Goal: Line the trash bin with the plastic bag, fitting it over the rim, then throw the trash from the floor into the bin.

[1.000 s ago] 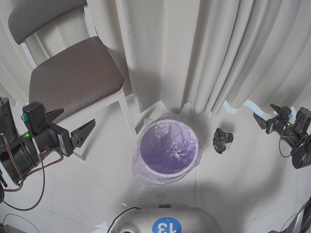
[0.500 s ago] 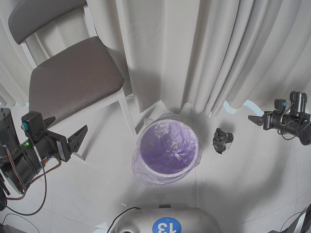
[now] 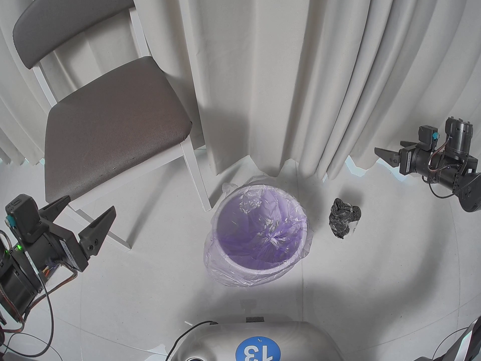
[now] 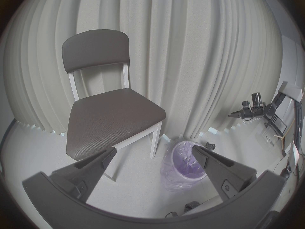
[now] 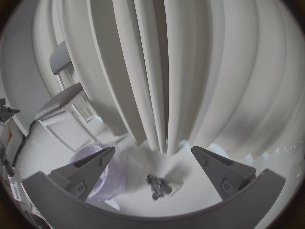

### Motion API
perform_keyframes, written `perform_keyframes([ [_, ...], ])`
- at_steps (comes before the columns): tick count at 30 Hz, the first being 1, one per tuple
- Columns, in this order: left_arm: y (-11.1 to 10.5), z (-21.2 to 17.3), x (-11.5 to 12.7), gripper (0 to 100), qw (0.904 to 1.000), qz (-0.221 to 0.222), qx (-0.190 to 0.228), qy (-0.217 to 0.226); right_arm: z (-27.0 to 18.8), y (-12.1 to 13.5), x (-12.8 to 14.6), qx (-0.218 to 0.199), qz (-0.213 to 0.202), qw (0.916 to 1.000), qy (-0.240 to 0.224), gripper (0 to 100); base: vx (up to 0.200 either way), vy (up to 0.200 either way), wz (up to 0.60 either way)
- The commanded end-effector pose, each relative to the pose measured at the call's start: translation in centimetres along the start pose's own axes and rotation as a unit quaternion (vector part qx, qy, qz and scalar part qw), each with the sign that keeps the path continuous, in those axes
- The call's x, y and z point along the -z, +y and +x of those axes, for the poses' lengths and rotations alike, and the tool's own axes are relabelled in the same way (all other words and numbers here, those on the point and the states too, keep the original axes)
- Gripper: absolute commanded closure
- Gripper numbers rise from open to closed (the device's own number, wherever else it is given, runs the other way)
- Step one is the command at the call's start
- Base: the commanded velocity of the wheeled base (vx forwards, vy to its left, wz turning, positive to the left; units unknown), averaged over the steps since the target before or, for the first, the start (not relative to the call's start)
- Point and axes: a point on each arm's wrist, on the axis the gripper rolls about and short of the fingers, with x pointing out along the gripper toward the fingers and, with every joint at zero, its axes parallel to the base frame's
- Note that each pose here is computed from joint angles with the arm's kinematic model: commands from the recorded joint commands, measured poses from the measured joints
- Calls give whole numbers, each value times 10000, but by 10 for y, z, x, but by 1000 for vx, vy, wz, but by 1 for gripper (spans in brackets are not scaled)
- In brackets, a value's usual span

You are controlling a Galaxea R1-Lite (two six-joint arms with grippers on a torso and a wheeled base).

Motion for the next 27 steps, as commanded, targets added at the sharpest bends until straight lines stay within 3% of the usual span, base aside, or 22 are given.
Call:
perform_keyframes([
  [1, 2, -12, 5, 0, 9998, -88, 141, -74, 5, 4, 27, -37, 33, 9999, -127, 0, 0, 0, 0],
  [10, 3, -13, -1, 0, 9995, -136, 185, -228, -11, 9, 32, -553, 195, 9981, 194, 0, 0, 0, 0],
  [14, 2, -11, 2, 0, 9995, -113, 274, -136, -15, 3, 45, -530, 152, 9945, 887, 0, 0, 0, 0],
  [17, 1, -11, 3, 0, 9993, -109, 327, -120, 6, -16, 73, -495, -78, 9889, 1397, 0, 0, 0, 0],
  [27, 1, -9, 2, 0, 9994, -105, 327, -105, 51, -25, 136, -706, 254, 9758, 2054, 0, 0, 0, 0],
])
